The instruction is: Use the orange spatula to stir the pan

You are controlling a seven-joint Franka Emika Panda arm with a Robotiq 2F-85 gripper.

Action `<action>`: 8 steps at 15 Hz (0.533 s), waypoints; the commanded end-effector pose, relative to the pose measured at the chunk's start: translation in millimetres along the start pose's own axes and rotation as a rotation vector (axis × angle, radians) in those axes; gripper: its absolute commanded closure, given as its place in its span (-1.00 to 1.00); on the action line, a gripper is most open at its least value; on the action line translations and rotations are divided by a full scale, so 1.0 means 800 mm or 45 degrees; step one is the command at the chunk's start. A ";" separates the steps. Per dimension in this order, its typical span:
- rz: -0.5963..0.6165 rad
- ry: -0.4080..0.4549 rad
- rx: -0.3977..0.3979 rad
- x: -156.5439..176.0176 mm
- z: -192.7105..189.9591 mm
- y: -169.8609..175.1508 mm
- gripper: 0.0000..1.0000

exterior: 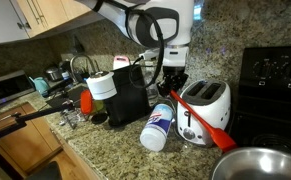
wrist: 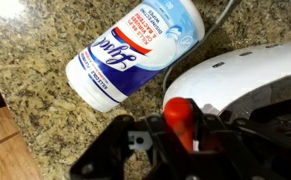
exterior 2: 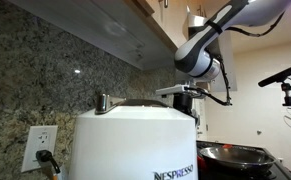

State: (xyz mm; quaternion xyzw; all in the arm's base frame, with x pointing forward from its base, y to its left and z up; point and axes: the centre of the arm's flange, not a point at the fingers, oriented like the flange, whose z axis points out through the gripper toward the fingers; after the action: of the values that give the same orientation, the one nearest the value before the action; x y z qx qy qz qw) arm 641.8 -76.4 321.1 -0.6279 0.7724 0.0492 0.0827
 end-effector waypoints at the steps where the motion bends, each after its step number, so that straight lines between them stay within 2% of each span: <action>1: -0.019 -0.014 -0.055 0.003 -0.004 -0.002 0.07; 8: 0.032 -0.009 -0.119 0.034 0.007 0.000 -0.97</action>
State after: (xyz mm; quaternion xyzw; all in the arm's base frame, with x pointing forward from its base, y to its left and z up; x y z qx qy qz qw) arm 633.6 -86.3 309.0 -0.6225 0.7764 0.0776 0.0605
